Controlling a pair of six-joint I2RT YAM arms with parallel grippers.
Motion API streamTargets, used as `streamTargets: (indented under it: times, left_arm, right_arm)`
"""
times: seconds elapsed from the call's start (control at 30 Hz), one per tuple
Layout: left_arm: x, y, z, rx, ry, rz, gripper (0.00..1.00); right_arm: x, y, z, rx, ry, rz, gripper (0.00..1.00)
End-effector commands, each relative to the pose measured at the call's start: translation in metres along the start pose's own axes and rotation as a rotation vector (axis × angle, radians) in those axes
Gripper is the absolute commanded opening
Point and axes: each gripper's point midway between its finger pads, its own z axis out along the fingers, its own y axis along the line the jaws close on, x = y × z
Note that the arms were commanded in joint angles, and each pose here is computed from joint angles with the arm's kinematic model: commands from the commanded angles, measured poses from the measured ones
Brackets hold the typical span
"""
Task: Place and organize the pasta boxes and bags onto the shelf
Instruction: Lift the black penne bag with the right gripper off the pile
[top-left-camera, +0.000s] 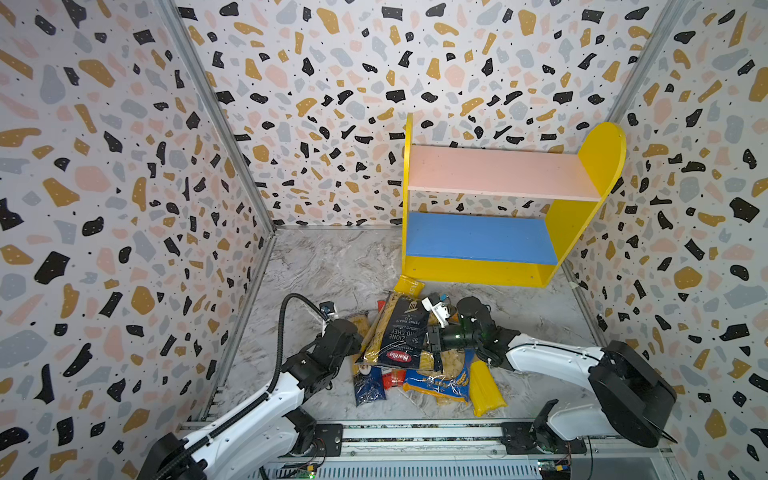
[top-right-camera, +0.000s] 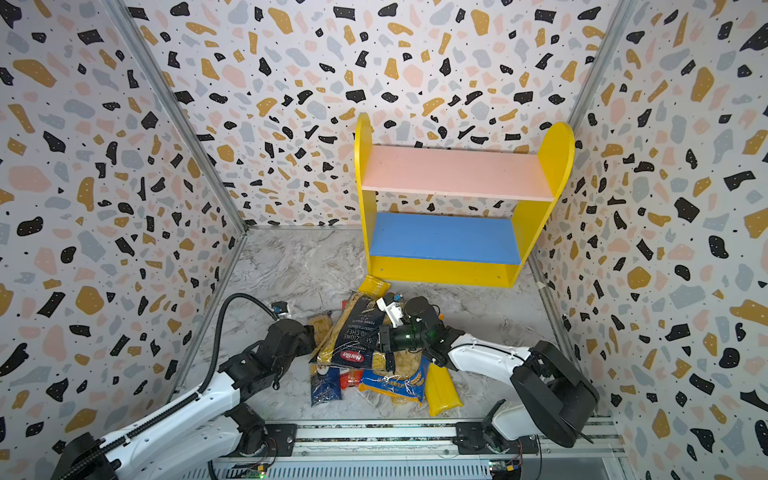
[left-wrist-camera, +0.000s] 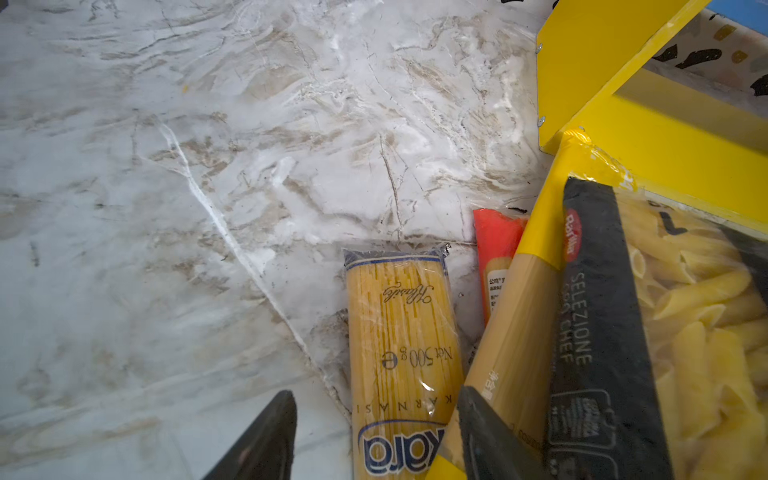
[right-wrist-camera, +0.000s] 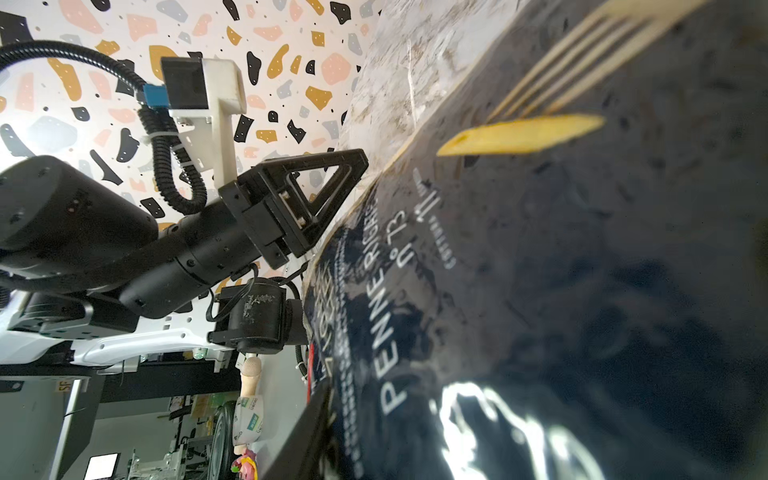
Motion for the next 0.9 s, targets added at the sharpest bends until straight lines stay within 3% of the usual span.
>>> streamTargets:
  times: [0.0, 0.23, 0.87]
  left_arm:
    - [-0.013, -0.007, -0.005, 0.017, -0.030, -0.022, 0.62]
    - [-0.012, -0.011, -0.003, 0.030, -0.028, -0.024, 0.62]
    - [-0.020, -0.023, 0.002, 0.044, -0.030, -0.013, 0.62]
  right_arm:
    - [-0.054, 0.056, -0.030, -0.050, -0.165, -0.250, 0.26]
    - [-0.083, 0.070, -0.057, 0.015, -0.234, -0.337, 0.26]
    - [-0.139, 0.111, -0.106, 0.005, -0.362, -0.443, 0.24]
